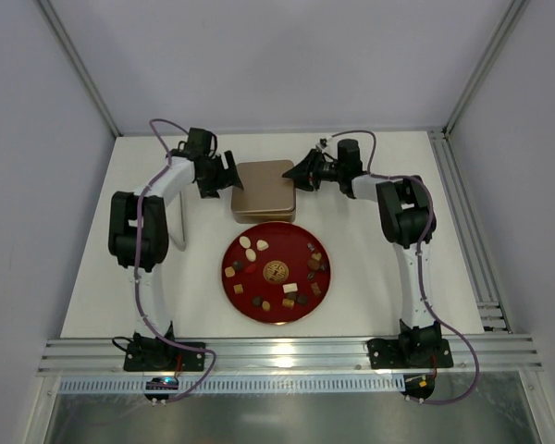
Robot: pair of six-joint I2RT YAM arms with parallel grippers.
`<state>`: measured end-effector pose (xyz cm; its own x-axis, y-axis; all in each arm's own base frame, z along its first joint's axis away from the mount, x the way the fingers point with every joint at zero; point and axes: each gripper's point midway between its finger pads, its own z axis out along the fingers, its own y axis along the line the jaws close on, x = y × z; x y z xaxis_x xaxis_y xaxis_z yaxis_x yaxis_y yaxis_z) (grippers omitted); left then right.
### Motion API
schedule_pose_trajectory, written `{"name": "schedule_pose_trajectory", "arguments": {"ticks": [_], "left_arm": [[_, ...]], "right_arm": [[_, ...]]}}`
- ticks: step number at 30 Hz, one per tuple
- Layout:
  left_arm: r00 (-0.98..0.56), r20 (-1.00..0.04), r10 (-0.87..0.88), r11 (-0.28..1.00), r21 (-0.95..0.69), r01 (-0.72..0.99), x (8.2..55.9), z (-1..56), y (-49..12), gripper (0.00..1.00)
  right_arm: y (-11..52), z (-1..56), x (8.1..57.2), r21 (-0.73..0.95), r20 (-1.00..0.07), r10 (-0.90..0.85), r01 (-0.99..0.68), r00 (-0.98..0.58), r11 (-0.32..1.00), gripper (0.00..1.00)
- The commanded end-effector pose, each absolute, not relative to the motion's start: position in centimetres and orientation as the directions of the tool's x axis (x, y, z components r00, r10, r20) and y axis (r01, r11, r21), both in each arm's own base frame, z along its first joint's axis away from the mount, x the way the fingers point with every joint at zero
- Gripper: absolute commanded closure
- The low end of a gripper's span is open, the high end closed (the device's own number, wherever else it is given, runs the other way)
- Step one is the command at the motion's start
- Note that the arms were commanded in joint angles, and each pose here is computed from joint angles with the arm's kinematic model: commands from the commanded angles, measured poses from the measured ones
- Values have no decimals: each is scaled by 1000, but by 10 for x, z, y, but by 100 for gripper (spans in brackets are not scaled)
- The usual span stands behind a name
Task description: Pack the chocolate
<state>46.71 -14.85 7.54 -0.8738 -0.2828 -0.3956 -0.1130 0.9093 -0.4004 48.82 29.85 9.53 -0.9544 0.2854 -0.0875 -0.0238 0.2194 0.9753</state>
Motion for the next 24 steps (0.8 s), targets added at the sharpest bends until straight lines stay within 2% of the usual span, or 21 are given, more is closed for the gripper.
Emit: {"name": "schedule_pose_trajectory", "arguments": {"ticks": [1, 11, 16, 24], "left_arm": [[-863, -419, -282, 910, -403, -101, 477, 79, -153, 20], [-863, -419, -281, 913, -395, -105, 478, 78, -155, 20], [-862, -424, -278, 914, -394, -101, 479, 82, -158, 20], [-860, -433, -269, 918, -385, -93, 480, 87, -161, 20]], "right_arm": [[289, 132, 491, 964, -197, 292, -130, -936, 233, 57], [269, 127, 497, 939, -217, 316, -109, -924, 325, 57], [261, 121, 501, 904, -268, 316, -124, -910, 409, 57], [248, 117, 500, 838, -327, 315, -119, -891, 533, 48]]}}
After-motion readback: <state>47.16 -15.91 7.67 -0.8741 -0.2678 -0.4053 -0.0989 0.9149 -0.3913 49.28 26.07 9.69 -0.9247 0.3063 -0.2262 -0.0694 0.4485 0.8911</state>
